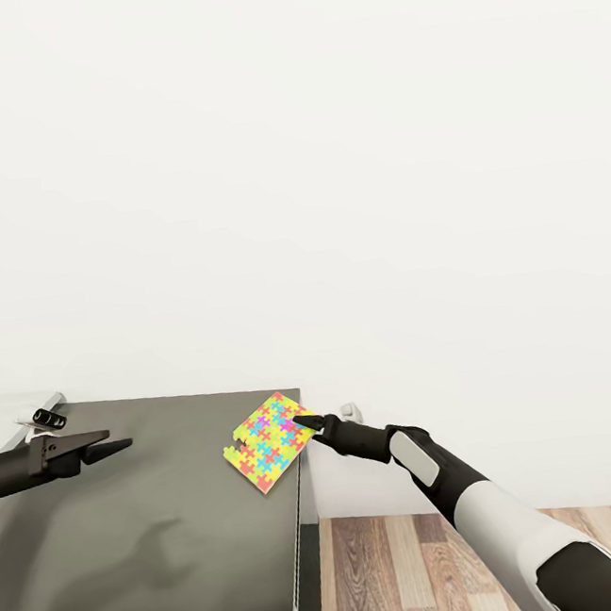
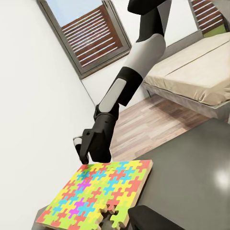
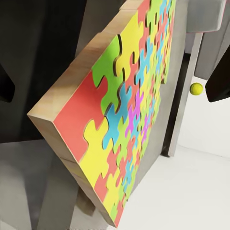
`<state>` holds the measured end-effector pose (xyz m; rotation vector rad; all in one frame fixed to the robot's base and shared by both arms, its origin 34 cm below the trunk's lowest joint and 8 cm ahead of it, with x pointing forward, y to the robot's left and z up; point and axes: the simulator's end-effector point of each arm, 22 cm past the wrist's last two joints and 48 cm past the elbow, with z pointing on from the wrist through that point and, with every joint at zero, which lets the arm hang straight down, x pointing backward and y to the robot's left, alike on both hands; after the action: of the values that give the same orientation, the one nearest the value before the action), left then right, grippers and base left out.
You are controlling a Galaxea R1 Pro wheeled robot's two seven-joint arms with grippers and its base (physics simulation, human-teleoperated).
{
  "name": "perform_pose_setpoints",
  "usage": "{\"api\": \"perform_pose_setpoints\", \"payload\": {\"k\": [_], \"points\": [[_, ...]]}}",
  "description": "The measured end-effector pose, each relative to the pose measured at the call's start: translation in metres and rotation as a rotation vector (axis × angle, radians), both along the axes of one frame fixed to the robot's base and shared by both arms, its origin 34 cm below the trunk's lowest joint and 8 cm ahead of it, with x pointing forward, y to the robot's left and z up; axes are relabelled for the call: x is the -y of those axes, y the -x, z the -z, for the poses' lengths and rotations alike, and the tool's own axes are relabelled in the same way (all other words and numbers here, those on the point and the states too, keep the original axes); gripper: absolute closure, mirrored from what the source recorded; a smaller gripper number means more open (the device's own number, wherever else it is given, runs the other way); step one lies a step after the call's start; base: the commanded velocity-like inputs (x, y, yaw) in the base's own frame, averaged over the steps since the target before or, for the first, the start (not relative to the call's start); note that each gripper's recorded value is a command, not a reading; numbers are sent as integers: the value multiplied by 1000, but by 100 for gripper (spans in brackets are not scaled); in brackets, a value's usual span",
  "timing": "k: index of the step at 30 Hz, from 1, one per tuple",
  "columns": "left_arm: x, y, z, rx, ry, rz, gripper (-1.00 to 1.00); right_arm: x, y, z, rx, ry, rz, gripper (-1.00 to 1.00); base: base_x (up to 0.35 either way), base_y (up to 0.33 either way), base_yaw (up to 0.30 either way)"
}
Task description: Put all the toys in the child's room - the three board games (two on the bed and one on the table), the two jigsaw puzzles on the table, and the tennis ball on the table - inside the toy box on the table in the child's room.
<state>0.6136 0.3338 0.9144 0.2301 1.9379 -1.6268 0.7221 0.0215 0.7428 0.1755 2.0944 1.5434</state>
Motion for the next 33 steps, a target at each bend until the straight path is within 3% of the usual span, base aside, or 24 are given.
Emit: {"api": "perform_pose_setpoints", "payload": {"k": [17, 18, 33], "points": [[0, 0, 0, 0, -1, 0, -100, 1, 0, 0, 1, 0, 1, -100, 0, 0, 0], [0, 0, 0, 0, -1, 0, -100, 1, 0, 0, 1, 0, 1, 100, 0, 0, 0], [0, 0, 0, -1, -1, 0, -100, -2, 2, -12, 25, -48, -17, 100, 0, 0, 0]]}}
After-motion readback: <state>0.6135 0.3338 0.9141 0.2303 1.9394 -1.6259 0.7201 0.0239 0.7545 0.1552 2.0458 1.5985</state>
